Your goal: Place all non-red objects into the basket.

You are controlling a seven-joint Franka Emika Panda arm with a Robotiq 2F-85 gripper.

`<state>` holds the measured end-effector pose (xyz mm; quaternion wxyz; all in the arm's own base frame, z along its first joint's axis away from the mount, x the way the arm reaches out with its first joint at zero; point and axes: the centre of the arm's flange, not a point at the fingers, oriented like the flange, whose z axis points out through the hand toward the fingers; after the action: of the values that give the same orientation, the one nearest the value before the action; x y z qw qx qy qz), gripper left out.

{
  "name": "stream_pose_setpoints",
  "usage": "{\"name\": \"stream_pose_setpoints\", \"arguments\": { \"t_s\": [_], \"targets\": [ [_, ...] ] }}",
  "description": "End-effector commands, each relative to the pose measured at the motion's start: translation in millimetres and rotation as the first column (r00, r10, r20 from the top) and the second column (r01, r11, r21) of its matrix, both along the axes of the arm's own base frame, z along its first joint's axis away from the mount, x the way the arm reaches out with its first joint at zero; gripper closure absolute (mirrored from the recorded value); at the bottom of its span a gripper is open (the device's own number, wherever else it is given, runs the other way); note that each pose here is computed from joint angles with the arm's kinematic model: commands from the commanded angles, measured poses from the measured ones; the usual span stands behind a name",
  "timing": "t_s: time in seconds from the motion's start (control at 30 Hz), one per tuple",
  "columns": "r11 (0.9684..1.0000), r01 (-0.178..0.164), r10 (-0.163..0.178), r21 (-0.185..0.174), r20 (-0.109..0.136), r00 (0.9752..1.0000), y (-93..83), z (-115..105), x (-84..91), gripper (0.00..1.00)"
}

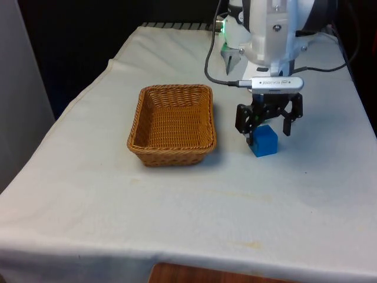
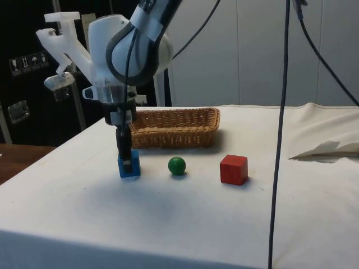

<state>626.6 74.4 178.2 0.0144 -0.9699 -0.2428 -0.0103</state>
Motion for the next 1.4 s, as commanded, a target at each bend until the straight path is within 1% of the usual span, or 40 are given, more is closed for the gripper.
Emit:
{"name": "stream_pose_setpoints", "arguments": {
  "t_s": [0.0,0.13,0.17,0.2,0.27,0.3,0.43,0.47,0.5,0.53,0.57,0.87,0.9,0.97,1.0,1.03,1.07,1.13,1.17,1.27,1.3,1.37],
  "targets": [
    [1.0000,0.003,-0.003,0.009,0.003,1.0000,-0.8,2.8,0.5,0.00],
    [0.9999,0.005,-0.005,0.010,0.006,1.0000,-3.9,9.7,1.0,0.00],
    [1.0000,0.004,-0.004,0.001,0.006,1.0000,-3.5,8.4,1.9,0.00],
    [1.0000,0.004,-0.004,0.009,0.004,1.0000,-3.8,9.8,0.6,0.00],
    [1.0000,0.004,-0.004,0.007,0.004,1.0000,-4.4,10.5,0.3,0.00],
    [1.0000,0.004,-0.004,0.005,0.003,1.0000,-4.4,10.1,0.0,0.18],
    [1.0000,0.006,-0.006,-0.001,0.001,1.0000,-5.4,9.2,0.5,0.60],
    [1.0000,0.004,-0.004,0.003,0.003,1.0000,-5.0,10.6,0.1,0.60],
    [1.0000,0.004,-0.004,0.003,0.002,1.0000,-5.0,10.3,-0.3,0.72],
    [1.0000,0.003,-0.003,0.002,0.002,1.0000,-5.0,10.3,-0.3,0.93],
    [1.0000,0.003,-0.003,0.002,0.002,1.0000,-5.0,10.3,-0.3,1.00],
    [1.0000,0.004,-0.004,0.001,0.003,1.0000,-6.2,11.4,0.0,1.00],
    [1.0000,0.006,-0.006,0.001,0.004,1.0000,-9.2,19.8,-0.2,1.00],
    [1.0000,0.008,-0.008,0.000,0.007,0.9999,-12.2,26.8,-0.3,1.00],
    [1.0000,0.008,-0.008,-0.004,0.009,0.9999,-10.1,18.5,1.9,1.00],
    [1.0000,0.008,-0.008,-0.001,0.007,0.9999,-14.0,30.8,-0.7,1.00],
    [1.0000,0.008,-0.008,-0.002,0.005,1.0000,-15.9,36.5,-2.2,1.00],
    [1.0000,0.009,-0.009,-0.003,0.005,0.9999,-17.1,40.2,-2.9,1.00],
    [0.9999,0.010,-0.010,-0.003,0.004,0.9999,-20.2,47.2,-4.6,1.00],
    [0.9999,0.011,-0.011,-0.004,0.006,0.9999,-24.0,58.5,-7.1,1.00],
    [0.9999,0.012,-0.012,-0.008,0.006,0.9999,-22.7,55.2,-6.5,1.00],
    [0.9999,0.012,-0.012,-0.005,0.008,0.9999,-25.8,65.3,-8.4,1.00]
  ]
}}
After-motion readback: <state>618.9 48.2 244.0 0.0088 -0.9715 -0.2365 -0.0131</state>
